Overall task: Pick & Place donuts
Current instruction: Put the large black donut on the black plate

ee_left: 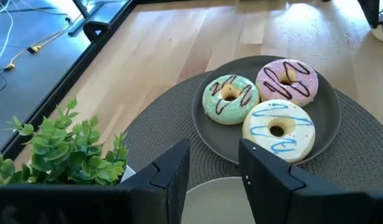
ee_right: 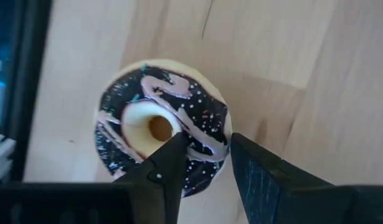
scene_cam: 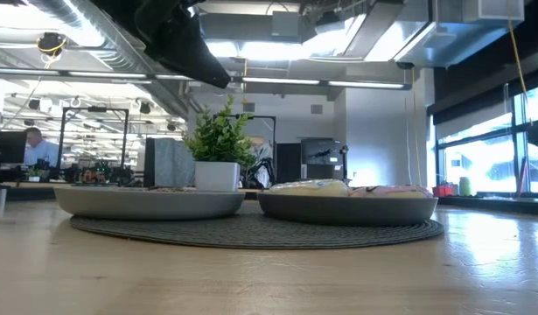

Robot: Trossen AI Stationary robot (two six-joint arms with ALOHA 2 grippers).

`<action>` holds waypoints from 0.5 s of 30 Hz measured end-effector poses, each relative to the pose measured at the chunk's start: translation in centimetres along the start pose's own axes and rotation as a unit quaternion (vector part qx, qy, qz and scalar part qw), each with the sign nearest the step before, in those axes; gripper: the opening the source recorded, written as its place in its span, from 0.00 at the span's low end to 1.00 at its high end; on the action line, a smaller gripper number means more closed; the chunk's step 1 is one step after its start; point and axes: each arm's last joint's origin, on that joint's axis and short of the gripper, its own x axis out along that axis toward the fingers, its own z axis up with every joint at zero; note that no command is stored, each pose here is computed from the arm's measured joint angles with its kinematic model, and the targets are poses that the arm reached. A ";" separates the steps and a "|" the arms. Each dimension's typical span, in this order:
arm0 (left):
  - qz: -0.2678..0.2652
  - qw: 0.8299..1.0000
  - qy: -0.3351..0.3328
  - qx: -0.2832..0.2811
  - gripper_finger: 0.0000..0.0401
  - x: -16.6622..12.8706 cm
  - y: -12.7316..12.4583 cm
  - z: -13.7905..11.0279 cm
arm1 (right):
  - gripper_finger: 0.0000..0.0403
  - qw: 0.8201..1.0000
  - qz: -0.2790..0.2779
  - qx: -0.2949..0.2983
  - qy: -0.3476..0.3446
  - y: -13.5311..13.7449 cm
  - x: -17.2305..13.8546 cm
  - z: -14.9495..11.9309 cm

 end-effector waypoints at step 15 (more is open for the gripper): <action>-0.026 1.000 0.005 -0.013 0.33 0.0 -0.2 0.0 | 0.10 1.000 0.003 0.015 -0.007 0.1 -0.9 0.6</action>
